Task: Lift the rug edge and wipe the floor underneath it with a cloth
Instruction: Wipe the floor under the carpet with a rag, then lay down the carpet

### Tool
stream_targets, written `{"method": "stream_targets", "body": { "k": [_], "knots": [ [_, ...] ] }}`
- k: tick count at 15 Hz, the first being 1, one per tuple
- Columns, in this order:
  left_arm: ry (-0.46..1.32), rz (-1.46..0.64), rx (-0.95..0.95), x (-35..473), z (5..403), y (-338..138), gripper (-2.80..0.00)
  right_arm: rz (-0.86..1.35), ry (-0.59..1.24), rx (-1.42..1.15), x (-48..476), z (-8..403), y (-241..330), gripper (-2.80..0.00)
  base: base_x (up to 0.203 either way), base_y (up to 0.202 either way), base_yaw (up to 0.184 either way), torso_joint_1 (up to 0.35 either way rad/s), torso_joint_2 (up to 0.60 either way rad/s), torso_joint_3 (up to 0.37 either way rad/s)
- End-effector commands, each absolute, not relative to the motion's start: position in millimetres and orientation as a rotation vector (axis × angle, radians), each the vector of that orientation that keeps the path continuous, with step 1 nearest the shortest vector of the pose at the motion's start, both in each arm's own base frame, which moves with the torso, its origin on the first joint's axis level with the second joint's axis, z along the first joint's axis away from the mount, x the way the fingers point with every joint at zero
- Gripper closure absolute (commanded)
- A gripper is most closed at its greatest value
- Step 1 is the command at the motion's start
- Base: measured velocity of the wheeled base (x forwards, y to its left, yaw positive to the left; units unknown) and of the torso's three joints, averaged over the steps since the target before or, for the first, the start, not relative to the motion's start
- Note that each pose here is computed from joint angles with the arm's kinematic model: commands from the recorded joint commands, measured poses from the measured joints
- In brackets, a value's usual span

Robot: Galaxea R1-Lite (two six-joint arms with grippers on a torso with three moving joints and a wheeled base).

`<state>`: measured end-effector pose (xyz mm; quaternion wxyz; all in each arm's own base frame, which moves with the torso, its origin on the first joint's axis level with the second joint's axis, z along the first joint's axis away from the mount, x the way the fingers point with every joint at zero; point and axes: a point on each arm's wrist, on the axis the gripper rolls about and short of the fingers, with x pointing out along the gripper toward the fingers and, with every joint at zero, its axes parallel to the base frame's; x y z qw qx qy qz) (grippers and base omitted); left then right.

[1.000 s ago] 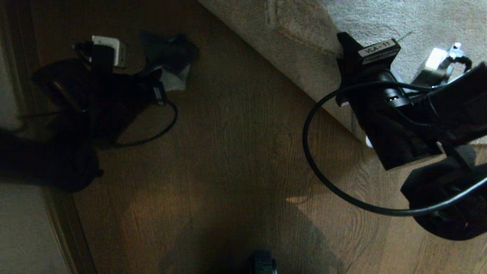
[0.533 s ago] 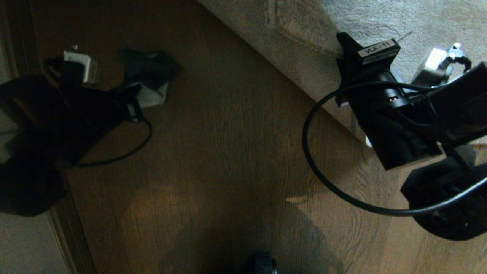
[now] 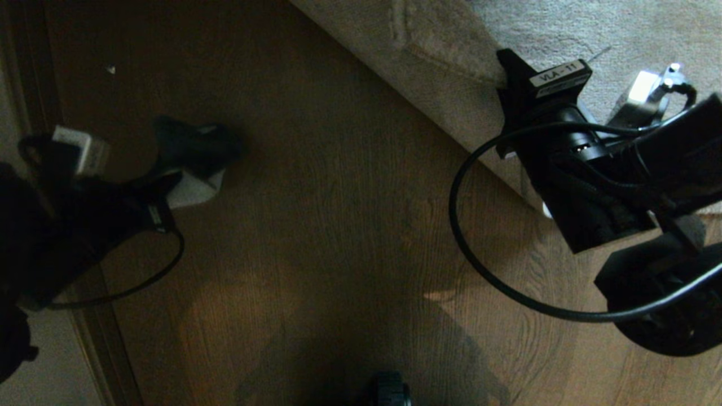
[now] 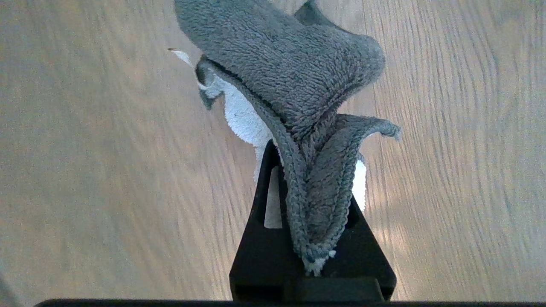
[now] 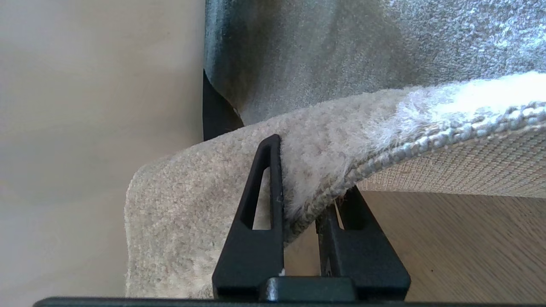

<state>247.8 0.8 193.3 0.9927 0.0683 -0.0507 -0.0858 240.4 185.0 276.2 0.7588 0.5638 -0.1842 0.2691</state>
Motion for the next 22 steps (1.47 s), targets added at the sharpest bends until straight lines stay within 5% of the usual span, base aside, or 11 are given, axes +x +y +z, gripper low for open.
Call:
{"method": "stream_targets", "body": {
  "k": [1, 22],
  "knots": [
    [-0.086, -0.167, 0.135, 226.0, 187.7, 2.0, 0.0, 0.608, -0.445, 1.255, 237.0, 281.1, 182.7, 0.0, 0.0, 0.0, 0.0, 0.0, 0.0, 0.0],
    [0.027, -0.234, 0.014, 35.2, 127.3, -4.9, 0.0, 0.606, -0.447, 1.236, 226.8, 282.6, 174.6, 0.0, 0.0, 0.0, 0.0, 0.0, 0.0, 0.0]
  ]
}}
